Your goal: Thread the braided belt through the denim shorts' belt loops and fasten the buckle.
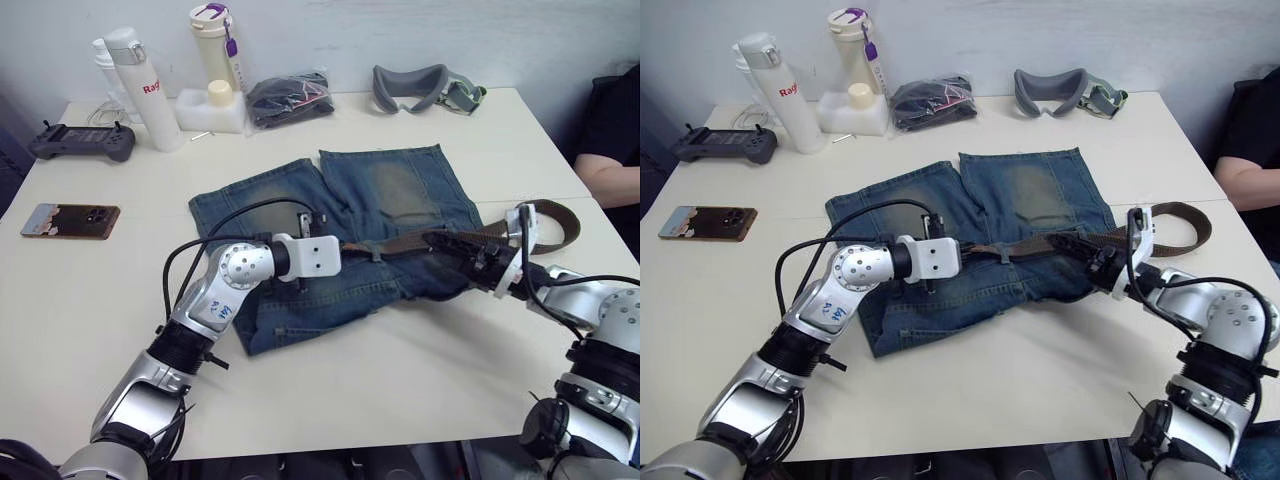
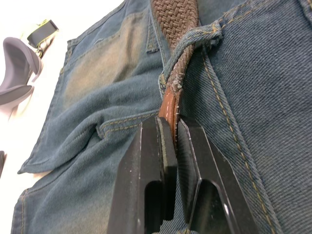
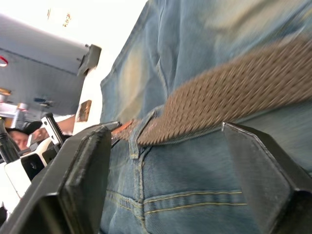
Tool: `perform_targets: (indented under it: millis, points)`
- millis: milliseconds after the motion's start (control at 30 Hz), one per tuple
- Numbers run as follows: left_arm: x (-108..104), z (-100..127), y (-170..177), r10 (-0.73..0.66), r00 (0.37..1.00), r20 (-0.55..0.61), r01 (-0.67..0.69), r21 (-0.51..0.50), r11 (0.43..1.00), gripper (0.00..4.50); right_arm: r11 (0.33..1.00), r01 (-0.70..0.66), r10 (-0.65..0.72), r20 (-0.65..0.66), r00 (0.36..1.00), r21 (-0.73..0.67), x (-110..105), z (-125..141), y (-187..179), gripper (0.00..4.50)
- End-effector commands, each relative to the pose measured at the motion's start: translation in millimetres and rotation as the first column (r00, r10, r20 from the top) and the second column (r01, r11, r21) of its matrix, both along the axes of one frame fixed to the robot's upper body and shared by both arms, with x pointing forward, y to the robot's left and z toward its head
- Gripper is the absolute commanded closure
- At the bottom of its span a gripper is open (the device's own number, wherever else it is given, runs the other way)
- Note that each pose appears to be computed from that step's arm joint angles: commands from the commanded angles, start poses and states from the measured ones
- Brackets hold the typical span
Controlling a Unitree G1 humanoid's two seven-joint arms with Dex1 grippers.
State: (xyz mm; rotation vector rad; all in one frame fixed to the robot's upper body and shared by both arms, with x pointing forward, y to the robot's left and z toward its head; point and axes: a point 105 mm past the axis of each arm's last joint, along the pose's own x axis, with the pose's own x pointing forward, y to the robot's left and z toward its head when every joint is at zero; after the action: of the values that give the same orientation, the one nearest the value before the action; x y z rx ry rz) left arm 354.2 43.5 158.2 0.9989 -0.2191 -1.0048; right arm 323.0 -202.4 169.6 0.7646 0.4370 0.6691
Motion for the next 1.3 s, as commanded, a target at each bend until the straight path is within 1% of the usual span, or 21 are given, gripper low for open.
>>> perform_targets:
  millis: [33,100,133,167,200,267,333,400,467,533,600,700,800,900,967,1033,1100,1167,1200,1233,1300]
  points:
    - [2.7,25.2,8.4,0.035,0.997,0.062,-0.033,-0.031,0.999,4.50,0.993,-0.067,0.074,0.075,0.994,-0.094,-9.3,6.6,5.7,2.29]
    - [1.8,27.7,11.0,0.042,0.998,0.055,-0.040,-0.034,0.999,4.50,0.980,-0.070,0.084,0.063,0.994,-0.189,-8.1,-6.3,6.5,3.30]
    - [0.8,28.4,12.4,0.044,0.998,0.051,-0.043,-0.027,0.999,4.50,0.963,-0.060,0.076,0.050,0.996,-0.265,-4.8,-19.3,5.8,3.75]
    - [-0.8,28.9,13.5,0.043,0.998,0.045,-0.043,-0.021,0.999,4.50,0.943,-0.041,0.058,0.042,0.997,-0.330,-0.1,-31.7,3.8,4.29]
    - [-2.7,28.7,14.9,0.043,0.998,0.036,-0.043,-0.014,0.999,4.50,0.927,-0.028,0.045,0.038,0.998,-0.373,3.9,-41.4,1.9,4.46]
    - [-5.5,28.0,16.4,0.045,0.999,0.016,-0.045,-0.007,0.999,4.50,0.912,-0.011,0.033,0.048,0.998,-0.411,9.5,-50.2,-0.8,4.46]
    - [-3.4,23.7,26.1,0.110,0.993,-0.045,-0.111,-0.019,0.994,4.50,0.901,-0.014,0.039,0.049,0.998,-0.433,15.8,-54.4,-1.0,4.46]
    - [-6.0,16.6,33.4,0.135,0.985,-0.108,-0.136,-0.004,0.991,4.50,0.885,-0.044,0.069,0.037,0.997,-0.463,17.5,-58.5,-0.8,4.46]
    - [-12.7,12.1,53.1,0.174,0.969,-0.174,-0.173,0.025,0.985,4.50,0.848,-0.091,0.099,-0.013,0.995,-0.522,18.3,-69.0,-3.9,4.46]
    - [-18.6,12.0,71.8,0.214,0.958,-0.190,-0.207,0.054,0.977,4.50,0.831,-0.120,0.112,-0.047,0.993,-0.544,19.0,-76.5,-5.7,4.46]
    - [-23.1,12.5,89.5,0.257,0.948,-0.189,-0.246,0.080,0.966,4.50,0.827,-0.129,0.118,-0.056,0.991,-0.548,20.7,-80.9,-5.7,4.46]
    - [-31.0,12.2,103.6,0.290,0.934,-0.210,-0.277,0.089,0.957,4.50,0.825,-0.139,0.129,-0.057,0.990,-0.548,22.9,-82.8,-4.0,4.46]
    - [-43.2,9.6,109.3,0.292,0.918,-0.268,-0.285,0.064,0.956,4.50,0.830,-0.155,0.146,-0.058,0.988,-0.536,25.0,-81.5,1.5,4.46]
    - [-46.6,5.9,106.5,0.291,0.911,-0.293,-0.294,0.032,0.955,4.50,0.831,-0.164,0.158,-0.057,0.986,-0.532,26.4,-81.2,4.4,4.46]
    - [-46.9,-4.7,105.3,0.303,0.900,-0.313,-0.305,0.045,0.951,4.50,0.830,-0.172,0.167,-0.058,0.984,-0.530,26.9,-81.0,6.2,4.46]
    - [-49.1,-19.4,112.1,0.335,0.886,-0.320,-0.314,0.117,0.942,4.50,0.827,-0.181,0.179,-0.057,0.982,-0.532,26.4,-79.9,7.2,4.46]
    - [-50.8,-26.7,121.2,0.368,0.865,-0.342,-0.337,0.148,0.930,4.50,0.825,-0.174,0.176,-0.049,0.983,-0.538,27.0,-77.6,5.5,4.46]
    - [-51.8,-24.8,125.7,0.377,0.842,-0.386,-0.368,0.101,0.924,3.60,0.821,-0.172,0.190,-0.023,0.982,-0.545,26.8,-72.9,4.2,4.50]
    - [-53.0,-23.2,127.5,0.373,0.834,-0.406,-0.374,0.081,0.924,3.43,0.827,-0.170,0.197,-0.008,0.980,-0.536,26.6,-68.6,4.2,4.50]
    - [-54.3,-22.3,128.5,0.366,0.829,-0.423,-0.373,0.070,0.925,3.04,0.831,-0.168,0.203,0.007,0.979,-0.531,26.8,-64.8,4.2,4.50]
    - [-56.0,-16.9,131.5,0.349,0.820,-0.454,-0.376,0.032,0.926,2.14,0.841,-0.170,0.235,0.062,0.970,-0.514,26.2,-50.8,5.4,3.82]
